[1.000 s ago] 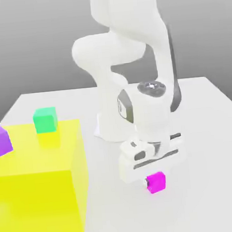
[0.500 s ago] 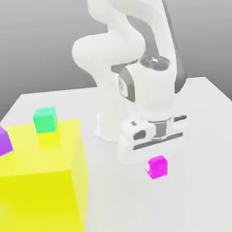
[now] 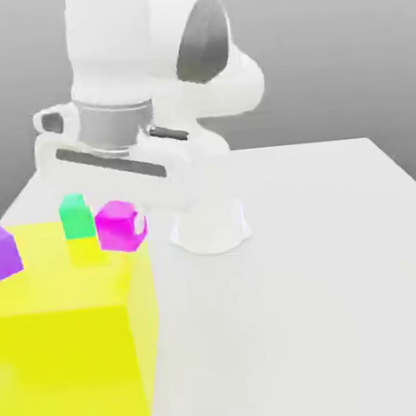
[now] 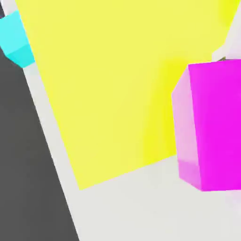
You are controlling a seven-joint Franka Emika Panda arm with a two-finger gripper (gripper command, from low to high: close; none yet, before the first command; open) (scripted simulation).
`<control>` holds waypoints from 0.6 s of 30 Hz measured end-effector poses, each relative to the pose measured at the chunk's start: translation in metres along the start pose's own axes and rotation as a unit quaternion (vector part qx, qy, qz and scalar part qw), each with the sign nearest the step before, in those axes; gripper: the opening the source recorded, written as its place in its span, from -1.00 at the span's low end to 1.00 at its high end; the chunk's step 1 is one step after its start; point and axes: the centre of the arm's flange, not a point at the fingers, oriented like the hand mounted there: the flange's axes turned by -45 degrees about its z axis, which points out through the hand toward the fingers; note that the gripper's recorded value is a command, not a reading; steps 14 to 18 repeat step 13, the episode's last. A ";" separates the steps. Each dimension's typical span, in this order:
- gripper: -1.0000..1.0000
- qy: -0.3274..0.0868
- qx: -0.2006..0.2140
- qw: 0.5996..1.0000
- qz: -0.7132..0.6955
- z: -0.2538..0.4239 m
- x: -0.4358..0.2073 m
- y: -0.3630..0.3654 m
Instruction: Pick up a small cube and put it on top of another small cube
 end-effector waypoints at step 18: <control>1.00 -0.024 0.042 0.996 0.071 0.009 -0.037 0.072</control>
